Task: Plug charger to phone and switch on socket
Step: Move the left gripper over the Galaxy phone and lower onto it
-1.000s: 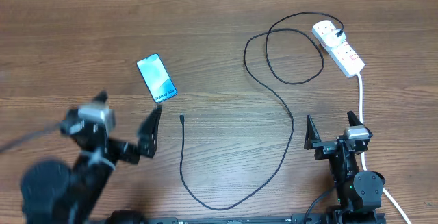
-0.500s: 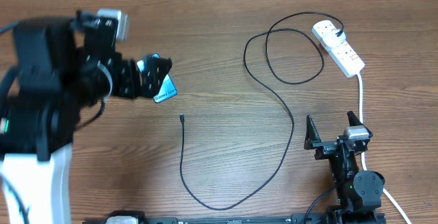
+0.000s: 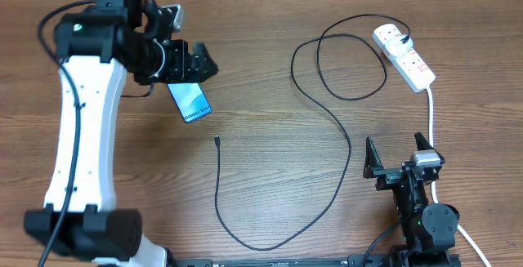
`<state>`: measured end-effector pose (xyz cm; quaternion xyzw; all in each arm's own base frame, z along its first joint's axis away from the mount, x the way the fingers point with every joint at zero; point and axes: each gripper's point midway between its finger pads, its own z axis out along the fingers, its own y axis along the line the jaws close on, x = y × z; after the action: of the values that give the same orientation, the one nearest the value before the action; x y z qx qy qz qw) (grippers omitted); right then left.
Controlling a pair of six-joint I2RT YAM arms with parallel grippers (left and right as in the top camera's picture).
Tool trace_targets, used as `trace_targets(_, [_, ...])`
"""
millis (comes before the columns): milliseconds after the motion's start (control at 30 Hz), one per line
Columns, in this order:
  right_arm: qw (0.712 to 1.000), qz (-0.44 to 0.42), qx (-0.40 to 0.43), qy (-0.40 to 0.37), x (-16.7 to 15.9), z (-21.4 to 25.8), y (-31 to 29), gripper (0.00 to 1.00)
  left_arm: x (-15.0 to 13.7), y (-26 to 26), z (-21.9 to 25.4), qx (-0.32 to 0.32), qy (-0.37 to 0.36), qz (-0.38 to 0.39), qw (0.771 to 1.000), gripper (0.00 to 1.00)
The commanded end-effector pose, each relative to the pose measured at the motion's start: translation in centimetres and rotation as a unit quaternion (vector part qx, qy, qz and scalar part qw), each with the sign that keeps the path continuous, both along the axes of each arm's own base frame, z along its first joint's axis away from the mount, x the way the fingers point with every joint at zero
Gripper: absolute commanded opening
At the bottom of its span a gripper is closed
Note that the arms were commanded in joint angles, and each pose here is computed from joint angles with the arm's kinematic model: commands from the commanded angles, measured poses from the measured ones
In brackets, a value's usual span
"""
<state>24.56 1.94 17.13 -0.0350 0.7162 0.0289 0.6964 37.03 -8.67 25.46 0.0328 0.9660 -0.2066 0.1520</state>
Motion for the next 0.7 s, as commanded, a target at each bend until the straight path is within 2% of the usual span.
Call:
trace_targets(0, [1.0,-0.006,0.003,0.0,0.1,-0.3,-0.2,1.0,1.0,-0.7,-1.6,-0.015,0.027,-0.004,1.0,0.25])
trace_targets(100, [1.0,-0.006,0.003,0.0,0.1,-0.3,-0.2,1.0,1.7,-0.7,-3.7,-0.014,0.055,-0.003,0.998,0.06])
trace_targets(267, [1.0,-0.006,0.003,0.0,0.1,-0.3,-0.2,1.0,2.4,-0.3,-7.5,0.0,0.112,0.018,0.994,0.04])
trace_targets(467, [1.0,-0.006,0.003,0.0,0.1,-0.3,-0.2,1.0,2.8,3.4,-12.7,0.106,0.187,0.122,0.969,0.04])
trace_targets(667, [1.0,-0.005,0.003,0.0,0.0,-0.3,-0.2,1.0,3.0,4.7,-15.3,0.172,0.204,0.154,0.951,0.04])
